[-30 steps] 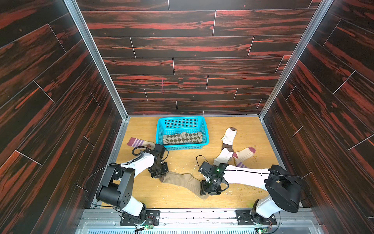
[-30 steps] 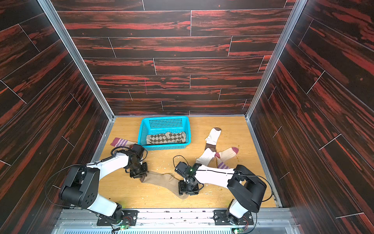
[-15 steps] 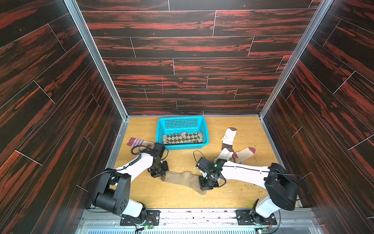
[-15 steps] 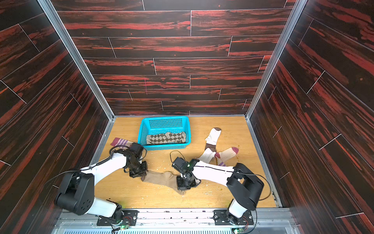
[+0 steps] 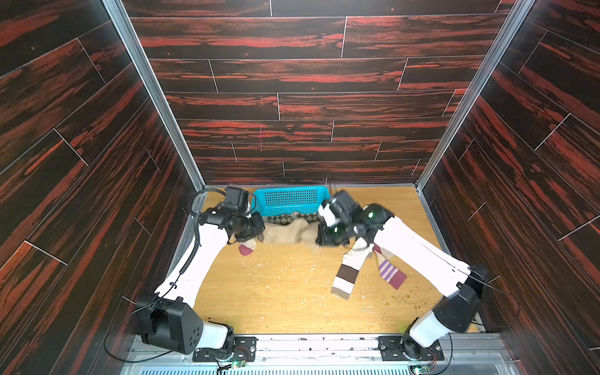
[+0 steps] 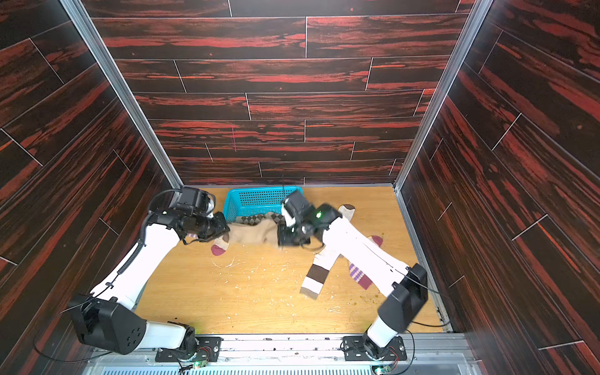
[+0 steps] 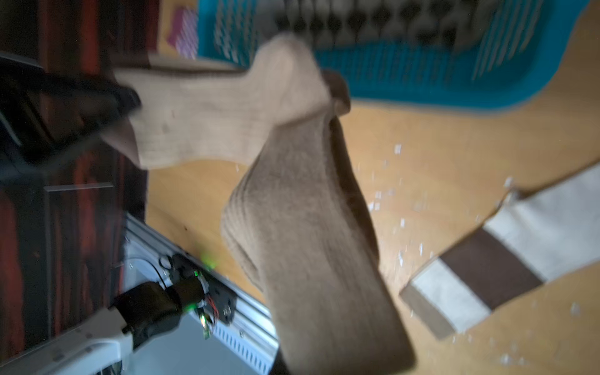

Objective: Place the socks together as a pair
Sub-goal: Pick up a pair of socks from the center of the board, then place a pair of socks in the bin.

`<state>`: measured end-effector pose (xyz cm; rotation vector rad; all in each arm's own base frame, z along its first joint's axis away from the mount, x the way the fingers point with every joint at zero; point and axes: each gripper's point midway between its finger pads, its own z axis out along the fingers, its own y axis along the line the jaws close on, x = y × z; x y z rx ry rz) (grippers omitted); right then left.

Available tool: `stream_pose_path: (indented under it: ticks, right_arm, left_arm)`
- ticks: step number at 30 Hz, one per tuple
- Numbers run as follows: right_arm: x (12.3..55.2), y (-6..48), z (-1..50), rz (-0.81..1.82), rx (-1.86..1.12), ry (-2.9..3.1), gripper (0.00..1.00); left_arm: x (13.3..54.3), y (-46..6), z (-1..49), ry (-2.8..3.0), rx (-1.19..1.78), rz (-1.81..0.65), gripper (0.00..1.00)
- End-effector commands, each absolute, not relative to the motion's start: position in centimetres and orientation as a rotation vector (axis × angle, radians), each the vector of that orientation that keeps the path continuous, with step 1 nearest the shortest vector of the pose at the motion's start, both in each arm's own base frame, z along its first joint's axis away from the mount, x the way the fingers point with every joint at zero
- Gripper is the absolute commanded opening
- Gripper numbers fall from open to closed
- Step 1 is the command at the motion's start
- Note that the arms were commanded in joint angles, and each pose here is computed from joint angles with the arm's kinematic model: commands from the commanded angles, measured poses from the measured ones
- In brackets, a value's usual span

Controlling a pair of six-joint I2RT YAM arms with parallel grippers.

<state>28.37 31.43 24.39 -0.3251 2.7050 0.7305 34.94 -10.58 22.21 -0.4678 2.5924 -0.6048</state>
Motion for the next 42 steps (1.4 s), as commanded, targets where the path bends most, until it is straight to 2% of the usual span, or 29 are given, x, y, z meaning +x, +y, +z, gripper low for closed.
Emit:
stream_pose_path:
  ticks: [1,7,15,19,27,34,36,40,42]
  right_arm:
    - [32.0,30.5,23.0,0.673,-0.394,2.740,0.00]
    - [39.9,30.8,20.6,0.712,-0.405,2.738,0.00]
    - [46.8,31.4,16.0,0.791,-0.376,2.772,0.00]
    - [48.3,30.5,13.4,0.828,-0.304,2.809,0.00]
    - [49.0,29.1,8.7,0.741,-0.290,2.872,0.00]
    - [49.5,29.2,7.0,0.731,-0.270,2.883,0.02]
    - [49.3,29.3,6.5,0.740,-0.265,2.895,0.05]
    - [48.5,29.0,5.3,0.716,-0.260,2.947,0.19]
    - [48.3,28.6,5.2,0.676,-0.247,2.964,0.30]
  left_arm:
    - [37.2,-10.1,22.2,2.597,-0.475,-0.589,0.10]
    - [42.1,-8.5,20.0,2.568,-0.531,-0.508,0.10]
    - [46.3,-7.4,15.0,2.643,-0.552,-0.422,0.10]
    - [46.7,-6.9,13.0,2.675,-0.564,-0.384,0.10]
    - [47.0,-6.2,9.2,2.699,-0.576,-0.328,0.10]
    - [46.8,-6.4,7.1,2.715,-0.586,-0.334,0.12]
    - [46.5,-6.4,6.5,2.727,-0.594,-0.333,0.17]
    - [46.0,-6.5,5.9,2.737,-0.619,-0.341,0.38]
    - [45.8,-6.6,6.1,2.736,-0.631,-0.349,0.48]
